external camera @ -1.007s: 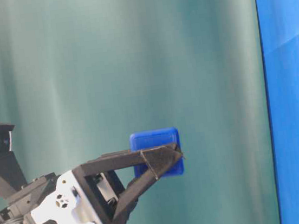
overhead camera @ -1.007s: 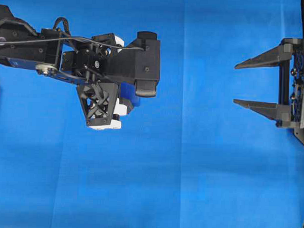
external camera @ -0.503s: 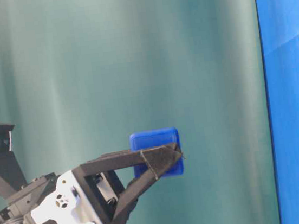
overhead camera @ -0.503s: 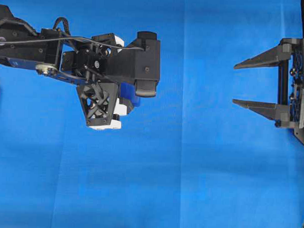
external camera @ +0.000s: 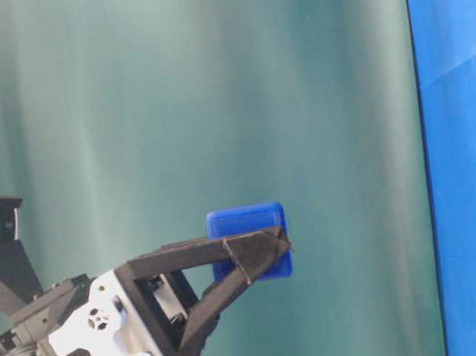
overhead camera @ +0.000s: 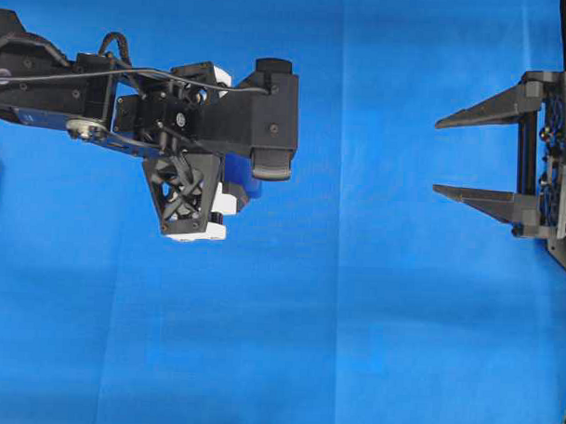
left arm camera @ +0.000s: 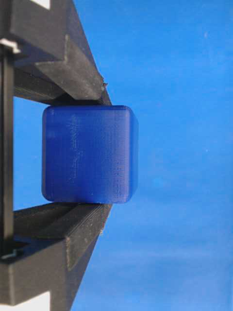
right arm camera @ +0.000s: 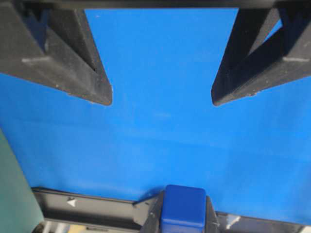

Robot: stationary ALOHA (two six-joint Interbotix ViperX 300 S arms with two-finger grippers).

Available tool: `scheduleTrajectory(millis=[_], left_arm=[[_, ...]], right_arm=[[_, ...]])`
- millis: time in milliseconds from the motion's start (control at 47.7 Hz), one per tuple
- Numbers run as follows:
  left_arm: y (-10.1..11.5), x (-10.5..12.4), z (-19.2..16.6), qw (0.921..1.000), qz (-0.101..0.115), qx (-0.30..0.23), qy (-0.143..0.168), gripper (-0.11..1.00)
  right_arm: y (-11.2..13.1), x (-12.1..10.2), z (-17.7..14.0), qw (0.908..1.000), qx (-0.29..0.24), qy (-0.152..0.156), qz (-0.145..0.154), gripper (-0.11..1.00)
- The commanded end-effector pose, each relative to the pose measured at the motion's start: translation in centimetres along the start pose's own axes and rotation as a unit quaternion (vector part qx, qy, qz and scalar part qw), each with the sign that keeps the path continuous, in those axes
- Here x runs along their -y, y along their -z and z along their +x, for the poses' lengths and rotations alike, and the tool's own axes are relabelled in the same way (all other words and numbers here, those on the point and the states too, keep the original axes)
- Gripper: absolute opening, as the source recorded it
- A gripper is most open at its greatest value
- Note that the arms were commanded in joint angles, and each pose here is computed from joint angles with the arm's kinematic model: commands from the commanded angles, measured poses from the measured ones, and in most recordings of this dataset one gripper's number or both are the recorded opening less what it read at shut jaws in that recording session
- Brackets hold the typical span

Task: Handover the blue block to the right arm after grasping it with the left arm, then place it in the designated position.
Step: 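Lift the blue cube with the left gripper and raise it up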

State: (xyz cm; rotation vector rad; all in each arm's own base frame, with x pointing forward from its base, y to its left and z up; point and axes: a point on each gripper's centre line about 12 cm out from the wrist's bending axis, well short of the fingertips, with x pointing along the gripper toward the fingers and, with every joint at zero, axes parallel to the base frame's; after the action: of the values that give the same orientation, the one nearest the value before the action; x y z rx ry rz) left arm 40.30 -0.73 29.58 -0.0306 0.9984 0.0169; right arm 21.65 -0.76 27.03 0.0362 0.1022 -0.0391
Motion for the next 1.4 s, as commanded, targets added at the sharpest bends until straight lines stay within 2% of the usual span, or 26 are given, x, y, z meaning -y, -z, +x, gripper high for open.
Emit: scheduleTrajectory(millis=[0,315,461,566,713,965,1216,1384], left_arm=[[-0.8,0.1,-1.7,0.9996,0.001,0.028,0.001,0.49],[-0.2,0.1,-1.8,0.9991,0.000,0.042,0.002,0.49],[0.4,0.1,-2.2,0.9964,-0.002,0.085,0.005,0.49],[0.8,0.1,-2.5,0.9906,0.001,0.137,0.009,0.49],[1.4,0.1,-2.9,0.9755,0.003,0.219,0.014,0.49],[2.8,0.1,-2.7,0.9500,0.004,0.312,0.020,0.49],[3.4,0.1,-2.4,0.9104,0.004,0.413,0.028,0.49],[4.2,0.1,-2.2,0.8904,0.003,0.454,0.031,0.49]], right_arm=[[-1.2,0.0,0.2,0.9999,0.016,0.000,0.001,0.96],[-1.3,0.0,0.2,0.9998,0.018,0.000,0.001,0.96],[-1.3,0.0,0.2,0.9998,0.018,0.000,0.001,0.96],[-1.3,0.0,0.2,0.9998,0.018,0.000,0.001,0.96],[-1.4,0.0,0.2,0.9998,0.019,0.000,-0.001,0.96],[-1.6,0.0,0.2,0.9998,0.022,0.000,-0.001,0.96],[-1.8,0.0,0.3,0.9995,0.031,0.000,-0.001,0.96],[-1.8,0.0,0.2,0.9995,0.033,0.000,-0.002,0.96]])
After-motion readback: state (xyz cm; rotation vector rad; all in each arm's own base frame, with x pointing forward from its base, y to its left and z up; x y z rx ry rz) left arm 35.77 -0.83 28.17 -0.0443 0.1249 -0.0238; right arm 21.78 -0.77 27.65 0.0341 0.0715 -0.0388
